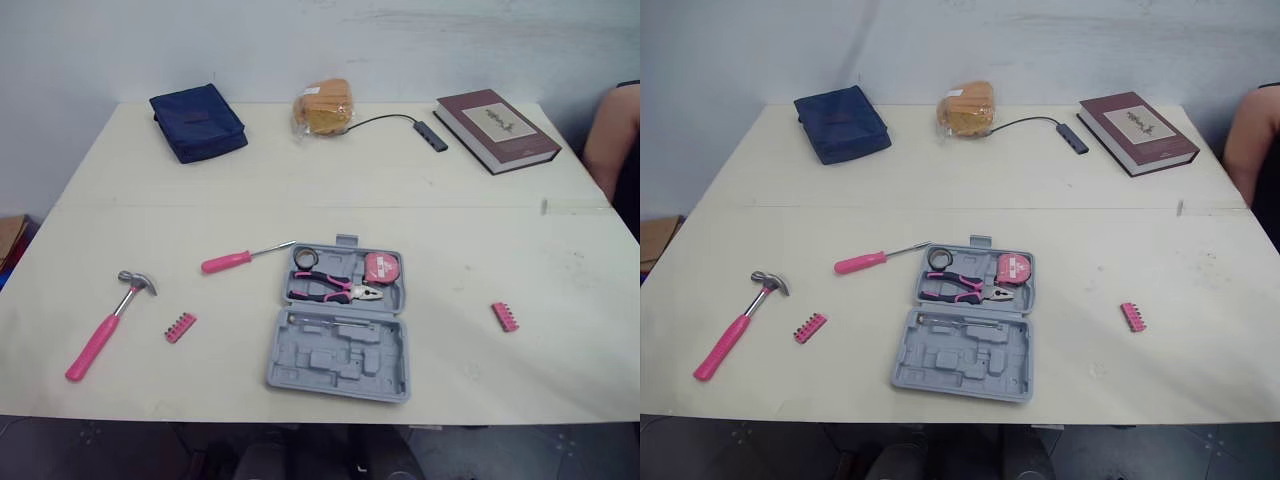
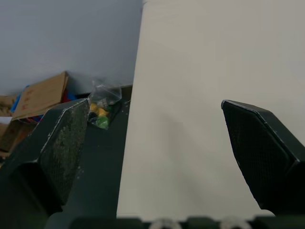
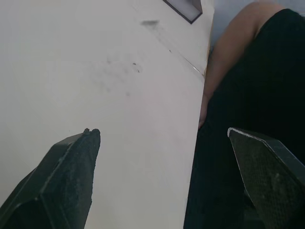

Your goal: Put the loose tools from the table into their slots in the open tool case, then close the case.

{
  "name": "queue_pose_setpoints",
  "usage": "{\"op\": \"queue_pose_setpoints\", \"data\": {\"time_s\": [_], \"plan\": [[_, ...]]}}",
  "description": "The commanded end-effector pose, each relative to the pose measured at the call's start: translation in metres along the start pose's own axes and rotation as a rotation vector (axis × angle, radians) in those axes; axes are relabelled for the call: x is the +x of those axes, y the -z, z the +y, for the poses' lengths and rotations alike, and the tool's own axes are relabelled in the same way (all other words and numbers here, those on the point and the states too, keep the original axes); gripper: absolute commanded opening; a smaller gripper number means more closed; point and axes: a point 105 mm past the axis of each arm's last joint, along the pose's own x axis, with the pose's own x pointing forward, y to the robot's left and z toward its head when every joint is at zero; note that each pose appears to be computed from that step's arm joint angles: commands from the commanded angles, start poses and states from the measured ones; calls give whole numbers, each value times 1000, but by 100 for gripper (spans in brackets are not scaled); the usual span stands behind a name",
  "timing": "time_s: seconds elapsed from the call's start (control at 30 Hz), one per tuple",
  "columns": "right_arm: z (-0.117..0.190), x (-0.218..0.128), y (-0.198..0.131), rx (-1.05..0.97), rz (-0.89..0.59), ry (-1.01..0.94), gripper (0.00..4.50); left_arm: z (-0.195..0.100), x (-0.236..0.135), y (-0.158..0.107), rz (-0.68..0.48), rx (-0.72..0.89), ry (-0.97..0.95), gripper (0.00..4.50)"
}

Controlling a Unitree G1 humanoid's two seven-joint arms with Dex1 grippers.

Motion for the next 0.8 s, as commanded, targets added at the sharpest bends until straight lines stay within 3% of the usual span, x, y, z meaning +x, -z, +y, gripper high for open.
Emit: {"op": "queue_pose_setpoints", "data": {"time_s": [0.03, 0.2, 0.53, 0.8], "plan": [[6, 12, -22, 5, -97, -52, 450, -12, 8, -21, -76, 16, 72, 446], [51, 48, -80, 84, -323, -252, 450, -71, 26, -49, -139, -4, 338, 446], [117, 58, -172, 216, -644, -463, 450, -111, 20, -22, 192, -53, 483, 446], [177, 47, -221, 148, -818, -766, 450, -133, 25, -11, 283, -63, 509, 446]]}}
